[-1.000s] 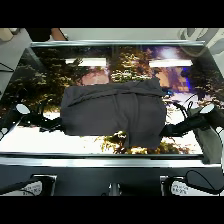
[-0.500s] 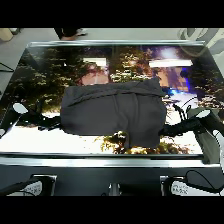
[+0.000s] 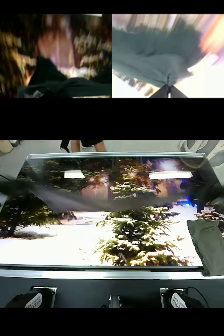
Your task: Fold the shirts.
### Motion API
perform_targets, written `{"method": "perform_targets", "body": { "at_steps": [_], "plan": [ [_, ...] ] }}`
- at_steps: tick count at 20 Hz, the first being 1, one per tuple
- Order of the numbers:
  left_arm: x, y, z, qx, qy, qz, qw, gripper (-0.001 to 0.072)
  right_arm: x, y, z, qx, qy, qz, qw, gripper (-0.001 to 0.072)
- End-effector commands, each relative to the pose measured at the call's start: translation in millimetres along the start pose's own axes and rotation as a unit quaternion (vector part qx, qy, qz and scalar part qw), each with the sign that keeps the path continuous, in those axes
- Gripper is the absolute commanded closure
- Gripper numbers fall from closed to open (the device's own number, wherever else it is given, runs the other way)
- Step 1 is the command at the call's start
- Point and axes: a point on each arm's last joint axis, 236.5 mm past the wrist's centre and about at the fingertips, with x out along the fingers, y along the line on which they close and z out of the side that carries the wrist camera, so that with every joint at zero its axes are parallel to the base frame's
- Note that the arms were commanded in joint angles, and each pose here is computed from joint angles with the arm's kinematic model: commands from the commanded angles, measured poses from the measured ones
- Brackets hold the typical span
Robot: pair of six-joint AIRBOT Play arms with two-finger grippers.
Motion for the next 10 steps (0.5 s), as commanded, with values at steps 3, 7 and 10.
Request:
{"method": "perform_targets", "body": {
  "at_steps": [3, 7, 10],
  "plan": [
    [-330.8, -117.5, 150.7, 0.105, -0.437, 0.004, 0.893, 0.0683, -332.8, 61.7, 183.2, -0.220, -0.304, -0.324, 0.869, 0.0691],
    [-334.7, -116.0, 137.2, 0.100, -0.419, 0.013, 0.902, 0.0682, -354.3, 79.4, 179.1, -0.219, -0.319, -0.329, 0.861, 0.0691],
    [-305.5, -105.1, 136.9, 0.095, -0.382, 0.019, 0.919, 0.0682, -333.6, 67.4, 175.7, -0.212, -0.295, -0.317, 0.876, 0.0691]
  ]
}}
